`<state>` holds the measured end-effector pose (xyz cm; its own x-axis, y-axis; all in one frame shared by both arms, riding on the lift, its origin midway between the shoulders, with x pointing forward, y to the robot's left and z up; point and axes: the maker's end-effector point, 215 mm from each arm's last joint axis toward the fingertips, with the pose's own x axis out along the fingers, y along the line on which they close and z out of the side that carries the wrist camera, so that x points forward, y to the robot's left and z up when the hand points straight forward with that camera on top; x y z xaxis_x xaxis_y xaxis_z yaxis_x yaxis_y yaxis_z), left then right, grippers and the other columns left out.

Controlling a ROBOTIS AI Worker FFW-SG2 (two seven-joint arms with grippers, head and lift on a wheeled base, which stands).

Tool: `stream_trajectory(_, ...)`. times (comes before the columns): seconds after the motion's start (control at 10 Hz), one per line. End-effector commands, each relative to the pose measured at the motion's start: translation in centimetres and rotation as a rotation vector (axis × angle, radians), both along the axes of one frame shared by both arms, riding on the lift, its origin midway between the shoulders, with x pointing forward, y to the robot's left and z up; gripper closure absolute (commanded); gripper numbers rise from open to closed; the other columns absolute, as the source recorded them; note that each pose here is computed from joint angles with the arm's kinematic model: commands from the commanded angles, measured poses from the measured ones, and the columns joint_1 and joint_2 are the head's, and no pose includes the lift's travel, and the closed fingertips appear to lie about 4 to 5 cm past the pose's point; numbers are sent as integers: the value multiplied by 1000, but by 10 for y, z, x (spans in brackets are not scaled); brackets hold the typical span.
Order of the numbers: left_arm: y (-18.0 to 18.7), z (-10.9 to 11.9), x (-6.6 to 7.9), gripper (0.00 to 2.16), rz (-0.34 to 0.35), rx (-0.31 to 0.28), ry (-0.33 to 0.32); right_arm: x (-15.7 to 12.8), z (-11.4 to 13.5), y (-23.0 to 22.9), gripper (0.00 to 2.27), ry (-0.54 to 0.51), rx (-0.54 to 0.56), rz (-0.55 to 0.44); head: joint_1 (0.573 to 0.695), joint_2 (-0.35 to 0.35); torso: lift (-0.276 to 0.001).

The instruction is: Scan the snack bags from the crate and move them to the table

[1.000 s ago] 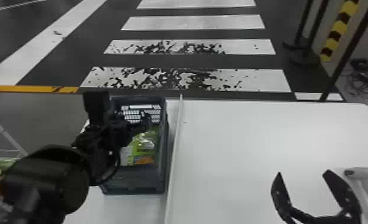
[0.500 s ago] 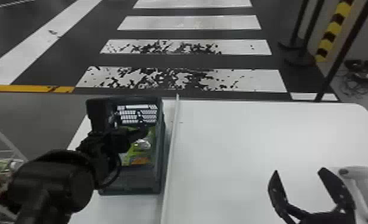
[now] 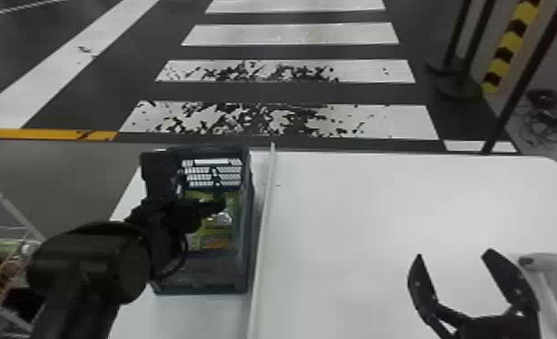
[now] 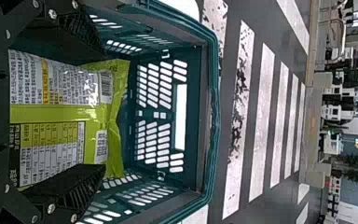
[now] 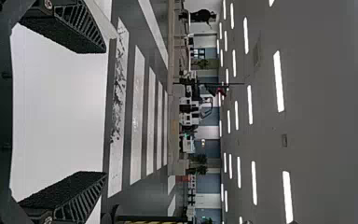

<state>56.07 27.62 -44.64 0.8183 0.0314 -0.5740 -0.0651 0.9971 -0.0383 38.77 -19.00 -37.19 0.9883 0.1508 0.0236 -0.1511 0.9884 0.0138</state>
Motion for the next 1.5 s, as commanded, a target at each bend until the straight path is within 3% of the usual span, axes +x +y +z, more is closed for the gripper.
stream_trajectory(0.0,-1,-2,2,225,-1,-3,14,0,-1,-1,56,0,2,0,695,100,-95)
stream_trajectory(0.2,0,-8,2,235,1,-1,38,-3,1,0,56,-3,0,5,695,100,-95)
stream_trajectory(0.6,-6,-32,-4,235,-19,2,160,-8,2,7,56,-2,4,21,695,105,-95)
stream_trajectory(0.8,-15,-39,-6,518,-36,-10,178,-10,5,11,56,-4,5,29,695,104,-95)
stream_trajectory(1.1,-8,-60,-14,1274,-21,5,219,-14,8,12,56,-16,5,38,695,104,-95)
stream_trajectory(1.2,-6,-59,-13,1382,-13,12,212,-15,9,12,56,-20,7,37,695,109,-95)
stream_trajectory(1.3,-5,-59,-12,1747,-5,13,209,-16,12,10,56,-29,7,31,695,111,-95)
stream_trajectory(1.4,-7,-63,-16,1767,-7,6,210,-17,14,9,56,-38,12,29,695,112,-95)
